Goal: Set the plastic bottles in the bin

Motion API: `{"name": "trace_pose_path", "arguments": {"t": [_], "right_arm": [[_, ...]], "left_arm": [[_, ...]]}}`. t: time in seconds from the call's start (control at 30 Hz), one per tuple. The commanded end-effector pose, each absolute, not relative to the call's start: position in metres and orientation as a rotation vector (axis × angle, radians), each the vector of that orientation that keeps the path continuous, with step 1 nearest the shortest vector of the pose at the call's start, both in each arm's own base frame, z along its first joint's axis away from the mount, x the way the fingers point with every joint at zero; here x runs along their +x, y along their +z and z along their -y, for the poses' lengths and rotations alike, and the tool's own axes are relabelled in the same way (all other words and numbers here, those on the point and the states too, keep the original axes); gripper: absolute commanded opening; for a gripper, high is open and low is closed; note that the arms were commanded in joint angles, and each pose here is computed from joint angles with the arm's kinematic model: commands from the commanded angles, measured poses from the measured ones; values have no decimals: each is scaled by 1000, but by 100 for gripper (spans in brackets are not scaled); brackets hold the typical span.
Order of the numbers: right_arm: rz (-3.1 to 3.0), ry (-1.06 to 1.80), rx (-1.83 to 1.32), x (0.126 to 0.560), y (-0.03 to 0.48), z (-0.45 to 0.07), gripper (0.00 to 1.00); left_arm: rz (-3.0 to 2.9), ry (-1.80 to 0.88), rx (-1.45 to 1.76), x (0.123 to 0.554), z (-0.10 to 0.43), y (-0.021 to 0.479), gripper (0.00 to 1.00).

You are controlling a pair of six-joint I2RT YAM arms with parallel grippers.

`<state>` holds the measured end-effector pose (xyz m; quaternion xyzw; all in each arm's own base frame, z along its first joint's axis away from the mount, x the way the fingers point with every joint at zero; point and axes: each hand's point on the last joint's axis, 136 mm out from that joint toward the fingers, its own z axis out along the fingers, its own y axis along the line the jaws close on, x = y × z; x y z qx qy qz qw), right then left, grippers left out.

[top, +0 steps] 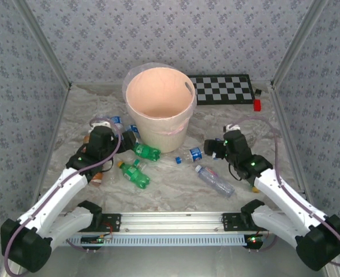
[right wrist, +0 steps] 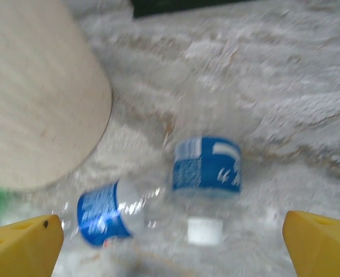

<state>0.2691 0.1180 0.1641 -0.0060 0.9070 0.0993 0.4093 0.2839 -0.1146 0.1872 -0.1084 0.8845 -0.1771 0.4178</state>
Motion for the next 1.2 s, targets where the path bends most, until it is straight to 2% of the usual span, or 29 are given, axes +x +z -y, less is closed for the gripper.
{"name": "trace_pose_path", "arguments": {"t": [0.0,0.33,0.9,1.0,1.17], "right_arm": [[-2423,132,-105,242,144,-117,100],[-2681,103,-255,189,84,-136,100],[-2813,-115,-467,179,41,-148,100],[-2844,-167,-513,180,32,-153,91],[-2836,-264,-616,180,26,-165,85]], "left_arm": [[-2203,-431,-268,275,116,187,100],[-2165,-558,-9,260,152,198,100],[-2143,-590,28,251,155,210,100],[-2143,-599,22,250,155,215,100],[-2134,-597,28,247,153,226,100]]}}
